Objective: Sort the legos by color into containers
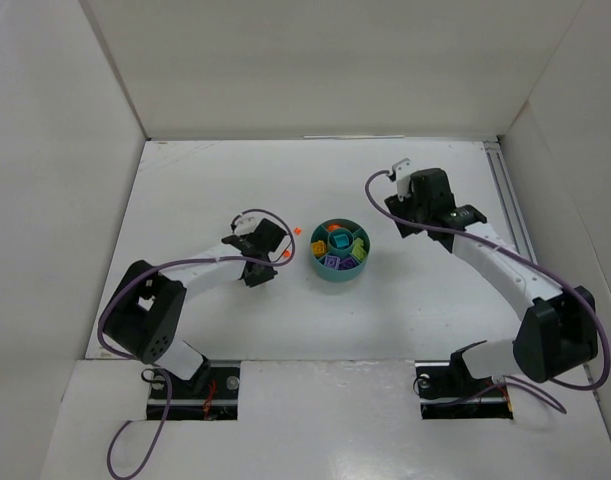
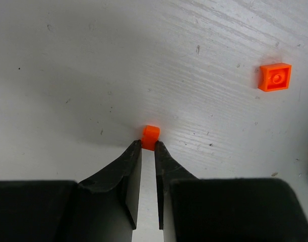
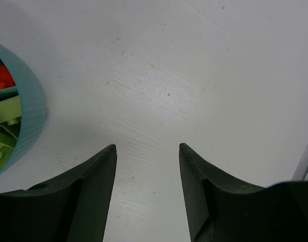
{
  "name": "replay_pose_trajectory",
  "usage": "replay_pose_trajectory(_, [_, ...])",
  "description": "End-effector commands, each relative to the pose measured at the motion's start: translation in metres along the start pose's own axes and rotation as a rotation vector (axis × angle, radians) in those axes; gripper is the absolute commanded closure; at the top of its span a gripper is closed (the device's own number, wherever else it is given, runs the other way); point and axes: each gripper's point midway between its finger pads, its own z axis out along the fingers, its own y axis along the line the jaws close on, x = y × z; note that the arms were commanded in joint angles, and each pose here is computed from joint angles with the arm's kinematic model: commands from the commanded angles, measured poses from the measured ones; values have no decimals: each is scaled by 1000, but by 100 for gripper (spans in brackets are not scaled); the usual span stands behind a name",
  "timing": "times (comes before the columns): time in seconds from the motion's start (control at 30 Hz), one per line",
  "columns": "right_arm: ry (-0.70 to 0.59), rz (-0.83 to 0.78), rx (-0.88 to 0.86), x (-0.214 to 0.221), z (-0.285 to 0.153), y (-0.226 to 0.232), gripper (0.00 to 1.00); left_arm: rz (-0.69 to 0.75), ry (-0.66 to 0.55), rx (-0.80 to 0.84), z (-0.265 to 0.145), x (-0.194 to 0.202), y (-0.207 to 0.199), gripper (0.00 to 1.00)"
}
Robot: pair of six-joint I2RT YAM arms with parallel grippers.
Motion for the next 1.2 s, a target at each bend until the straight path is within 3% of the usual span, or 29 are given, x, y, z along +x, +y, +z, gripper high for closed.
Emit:
replay_pose_trajectory(0.0, [-61,23,19,-11,-11,-8,42,21,-59,48,-24,-19,-15,92])
replay_pose_trajectory(0.33, [-84,46,37,-12,-17,-19,42,36,-203,168,-73,-68,-44,92])
replay_pose_trajectory(0.53, [-90,44,47,-9,-19,-23,42,127,-299,396,-124,-104,-100,92])
replay_pose_trajectory(0.67, [-95,68,57,-4,-22,-32,42,222,-397,603,-163,-115,-157,90])
replay_pose_trajectory(0.97, [-76,124,81,13,-24,-54,42,365,-333,700,-151,-113,-236,90])
replay_pose_trajectory(1.17, [-79,152,100,18,-25,-66,42,458,-252,663,-122,-91,-261,90])
